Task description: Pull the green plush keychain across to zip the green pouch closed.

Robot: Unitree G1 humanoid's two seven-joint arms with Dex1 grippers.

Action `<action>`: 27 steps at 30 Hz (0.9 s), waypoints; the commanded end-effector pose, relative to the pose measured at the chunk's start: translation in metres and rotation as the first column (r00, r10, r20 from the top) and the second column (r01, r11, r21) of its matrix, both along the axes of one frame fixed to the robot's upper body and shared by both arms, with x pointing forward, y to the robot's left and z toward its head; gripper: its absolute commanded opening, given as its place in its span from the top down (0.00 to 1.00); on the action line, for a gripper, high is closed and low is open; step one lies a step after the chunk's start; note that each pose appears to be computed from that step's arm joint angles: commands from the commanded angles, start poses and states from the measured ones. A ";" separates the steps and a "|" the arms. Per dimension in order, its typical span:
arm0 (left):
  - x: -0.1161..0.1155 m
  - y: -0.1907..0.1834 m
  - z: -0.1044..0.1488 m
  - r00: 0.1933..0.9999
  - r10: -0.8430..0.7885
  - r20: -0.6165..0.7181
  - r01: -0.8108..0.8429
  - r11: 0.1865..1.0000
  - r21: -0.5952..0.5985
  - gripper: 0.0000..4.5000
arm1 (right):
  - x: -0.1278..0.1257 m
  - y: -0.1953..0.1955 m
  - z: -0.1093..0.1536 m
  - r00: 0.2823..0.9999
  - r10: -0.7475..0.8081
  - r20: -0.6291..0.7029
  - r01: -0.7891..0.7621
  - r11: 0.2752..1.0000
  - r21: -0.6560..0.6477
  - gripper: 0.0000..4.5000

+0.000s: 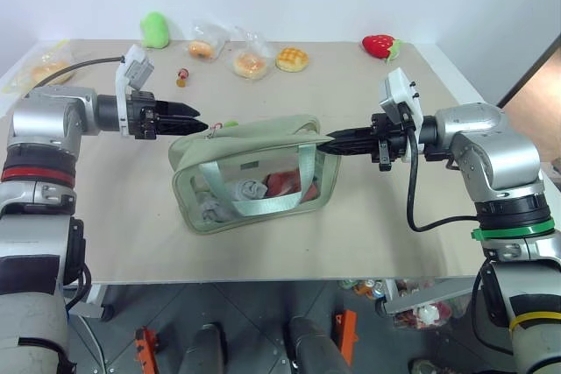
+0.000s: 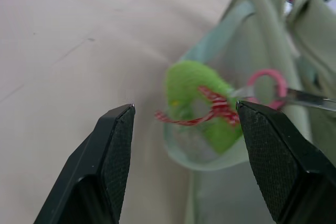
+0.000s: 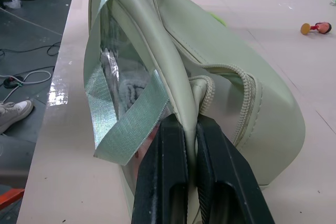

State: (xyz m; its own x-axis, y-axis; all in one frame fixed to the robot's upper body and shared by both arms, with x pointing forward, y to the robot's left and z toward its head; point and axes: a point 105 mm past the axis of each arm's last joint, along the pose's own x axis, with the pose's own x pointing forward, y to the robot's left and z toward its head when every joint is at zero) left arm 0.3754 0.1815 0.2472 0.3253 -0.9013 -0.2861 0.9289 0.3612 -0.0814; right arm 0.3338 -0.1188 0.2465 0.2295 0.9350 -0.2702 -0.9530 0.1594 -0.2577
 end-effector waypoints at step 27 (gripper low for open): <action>-0.019 -0.027 -0.004 0.985 -0.169 -0.019 0.168 0.984 -0.052 0.53 | -0.006 -0.002 0.017 0.998 0.003 0.064 -0.005 1.000 0.026 1.00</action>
